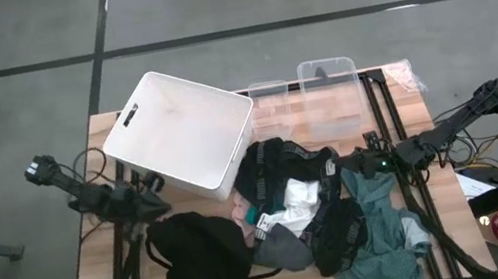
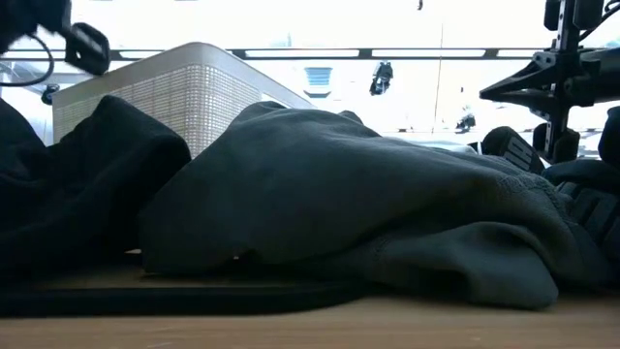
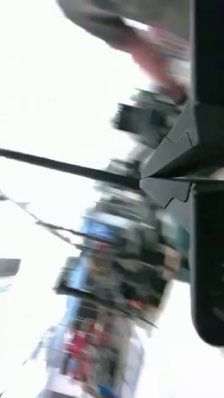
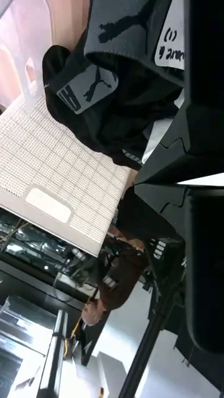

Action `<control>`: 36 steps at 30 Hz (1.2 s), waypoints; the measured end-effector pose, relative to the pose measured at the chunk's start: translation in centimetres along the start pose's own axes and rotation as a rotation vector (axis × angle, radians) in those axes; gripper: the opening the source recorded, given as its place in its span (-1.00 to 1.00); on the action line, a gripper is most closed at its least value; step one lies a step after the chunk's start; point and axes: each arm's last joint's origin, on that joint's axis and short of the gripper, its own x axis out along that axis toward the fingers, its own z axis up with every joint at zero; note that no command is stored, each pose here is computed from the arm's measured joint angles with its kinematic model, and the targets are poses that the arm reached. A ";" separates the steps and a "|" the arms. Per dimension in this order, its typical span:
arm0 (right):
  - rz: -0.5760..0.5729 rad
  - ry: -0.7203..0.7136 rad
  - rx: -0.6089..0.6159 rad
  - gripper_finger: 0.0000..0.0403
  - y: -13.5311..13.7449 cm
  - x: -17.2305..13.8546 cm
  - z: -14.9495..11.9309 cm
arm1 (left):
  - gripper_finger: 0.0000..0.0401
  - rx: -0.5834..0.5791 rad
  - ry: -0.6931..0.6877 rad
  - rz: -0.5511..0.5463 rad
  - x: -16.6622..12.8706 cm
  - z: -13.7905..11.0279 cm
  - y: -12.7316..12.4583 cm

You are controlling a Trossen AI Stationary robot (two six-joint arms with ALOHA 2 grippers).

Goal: Pick & Place Cloths
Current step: Put the black shirt into the white bin

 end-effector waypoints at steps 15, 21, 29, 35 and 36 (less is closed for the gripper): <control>-0.032 -0.004 -0.017 -0.96 -0.3 0.0 -0.1 | -0.93 -0.482 -0.395 -0.159 1.5 9.0 -2.0; -0.059 0.009 -0.040 -0.96 -0.6 0.0 -0.2 | -0.90 -0.570 -0.128 -0.083 5.5 11.5 -3.8; -0.067 0.012 -0.046 -0.96 -0.7 0.0 -0.3 | -0.47 -0.464 0.484 0.324 8.7 13.8 -5.1; -0.067 0.012 -0.042 -0.96 -0.7 0.0 -0.3 | 0.02 -0.343 0.887 0.498 10.2 12.5 -5.6; -0.066 0.012 -0.041 -0.96 -0.7 0.0 -0.3 | 0.10 -0.320 0.949 0.496 10.5 11.8 -5.7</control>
